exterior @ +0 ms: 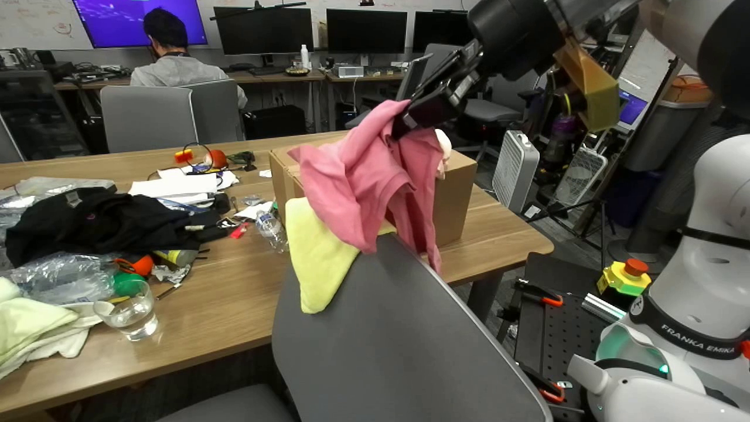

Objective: Move the clothes from the chair headrest to the box

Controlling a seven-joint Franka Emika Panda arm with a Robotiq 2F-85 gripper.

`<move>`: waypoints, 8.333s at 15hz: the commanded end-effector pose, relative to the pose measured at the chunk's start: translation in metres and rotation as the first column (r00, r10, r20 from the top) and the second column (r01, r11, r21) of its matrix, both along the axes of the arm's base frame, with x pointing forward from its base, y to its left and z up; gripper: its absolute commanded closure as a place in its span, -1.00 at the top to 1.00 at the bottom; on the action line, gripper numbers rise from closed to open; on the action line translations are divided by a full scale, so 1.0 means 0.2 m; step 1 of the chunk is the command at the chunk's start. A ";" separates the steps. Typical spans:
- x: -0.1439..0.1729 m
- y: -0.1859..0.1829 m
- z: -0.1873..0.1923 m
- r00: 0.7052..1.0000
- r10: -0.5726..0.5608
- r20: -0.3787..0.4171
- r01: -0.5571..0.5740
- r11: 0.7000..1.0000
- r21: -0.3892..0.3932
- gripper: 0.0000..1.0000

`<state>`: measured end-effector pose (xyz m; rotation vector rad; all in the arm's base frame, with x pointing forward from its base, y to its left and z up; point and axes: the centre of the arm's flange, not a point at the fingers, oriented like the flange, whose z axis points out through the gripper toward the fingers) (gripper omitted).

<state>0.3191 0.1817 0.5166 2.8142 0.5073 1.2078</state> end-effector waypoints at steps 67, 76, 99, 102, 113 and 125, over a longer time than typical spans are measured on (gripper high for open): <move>0.53 -0.64 -0.09 0.883 0.089 -0.460 -0.315 0.839 -0.443 1.00; 0.24 -0.30 -0.25 0.866 0.204 -0.456 -0.402 0.826 -0.395 1.00; 0.23 0.27 -0.53 0.940 0.193 -0.282 -0.309 0.833 -0.459 1.00; 0.25 0.28 -0.51 0.955 0.196 -0.225 -0.282 0.838 -0.467 1.00; 0.26 0.29 -0.62 0.961 0.184 -0.208 -0.263 0.842 -0.472 1.00; 0.34 0.27 -0.68 0.957 0.169 -0.234 -0.266 0.832 -0.487 -0.45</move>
